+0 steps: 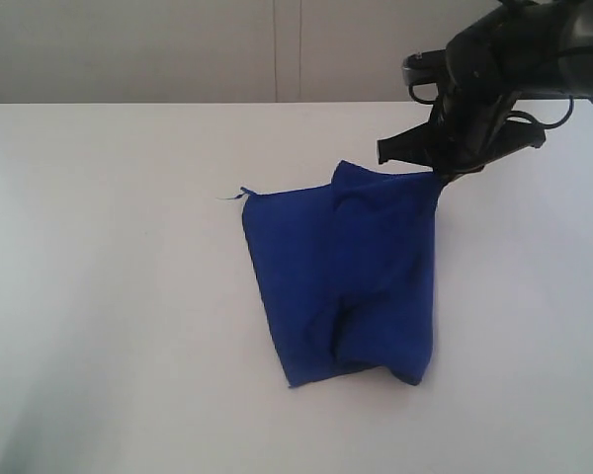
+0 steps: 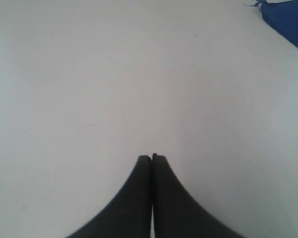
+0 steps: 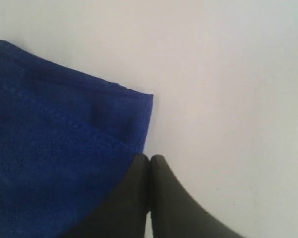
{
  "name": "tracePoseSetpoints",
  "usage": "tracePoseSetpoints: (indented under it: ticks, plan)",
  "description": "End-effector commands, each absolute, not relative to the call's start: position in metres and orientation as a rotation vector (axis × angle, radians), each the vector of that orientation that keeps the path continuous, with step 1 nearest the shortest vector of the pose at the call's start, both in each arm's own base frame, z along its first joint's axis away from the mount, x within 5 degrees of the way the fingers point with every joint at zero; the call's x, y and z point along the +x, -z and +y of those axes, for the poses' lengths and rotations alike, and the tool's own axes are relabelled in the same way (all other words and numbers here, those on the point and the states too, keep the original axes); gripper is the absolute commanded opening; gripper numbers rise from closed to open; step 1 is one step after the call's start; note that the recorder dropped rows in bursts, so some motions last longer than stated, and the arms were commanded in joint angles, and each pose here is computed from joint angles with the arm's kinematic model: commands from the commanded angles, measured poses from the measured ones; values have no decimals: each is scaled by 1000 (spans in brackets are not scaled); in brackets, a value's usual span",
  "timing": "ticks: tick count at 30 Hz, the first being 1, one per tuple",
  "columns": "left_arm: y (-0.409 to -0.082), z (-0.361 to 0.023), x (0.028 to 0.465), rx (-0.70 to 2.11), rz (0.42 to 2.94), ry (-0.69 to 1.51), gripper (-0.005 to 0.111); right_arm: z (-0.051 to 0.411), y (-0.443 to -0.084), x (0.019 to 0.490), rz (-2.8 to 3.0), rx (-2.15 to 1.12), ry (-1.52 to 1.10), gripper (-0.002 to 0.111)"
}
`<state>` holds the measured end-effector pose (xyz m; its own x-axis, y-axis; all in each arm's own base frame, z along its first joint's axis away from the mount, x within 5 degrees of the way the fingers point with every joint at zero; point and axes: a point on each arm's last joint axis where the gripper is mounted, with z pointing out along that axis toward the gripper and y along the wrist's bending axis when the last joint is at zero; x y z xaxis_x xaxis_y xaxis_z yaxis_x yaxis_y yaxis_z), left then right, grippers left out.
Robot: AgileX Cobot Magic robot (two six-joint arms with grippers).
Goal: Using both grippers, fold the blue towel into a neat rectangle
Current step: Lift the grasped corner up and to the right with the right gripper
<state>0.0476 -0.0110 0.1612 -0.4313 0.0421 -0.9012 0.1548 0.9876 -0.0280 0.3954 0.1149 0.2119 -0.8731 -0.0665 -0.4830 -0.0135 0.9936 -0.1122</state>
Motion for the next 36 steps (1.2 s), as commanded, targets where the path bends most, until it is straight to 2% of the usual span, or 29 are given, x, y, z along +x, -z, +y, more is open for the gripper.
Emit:
tracePoseSetpoints:
  ticks: [1, 5, 13, 18, 21, 26, 29, 36]
  plan:
    - [-158, -11, 47, 136, 2026, 131, 0, 114, -218, 396, 2606, -82, 150, 0]
    - [-158, -11, 47, 136, 2026, 131, 0, 116, -218, 396, 2604, -74, 119, 0]
    - [-158, -11, 47, 136, 2026, 131, 0, 127, -216, 395, 2631, -97, -104, 0]
    - [-158, -11, 47, 136, 2026, 131, 0, 114, -218, 400, 2655, -7, -416, 0]
    - [-158, -11, 47, 136, 2026, 131, 0, 97, -219, 403, 2660, 35, -512, 0]
    - [-165, -8, 51, 179, 1936, 50, 0, 74, -218, 405, 2676, 97, -504, 0]
    - [-175, -10, 54, 58, 1830, 154, 0, 66, -218, 406, 2679, 118, -497, 0]
    - [-195, -6, 57, 10, 1616, 146, 0, 58, -218, 406, 2686, 135, -498, 0]
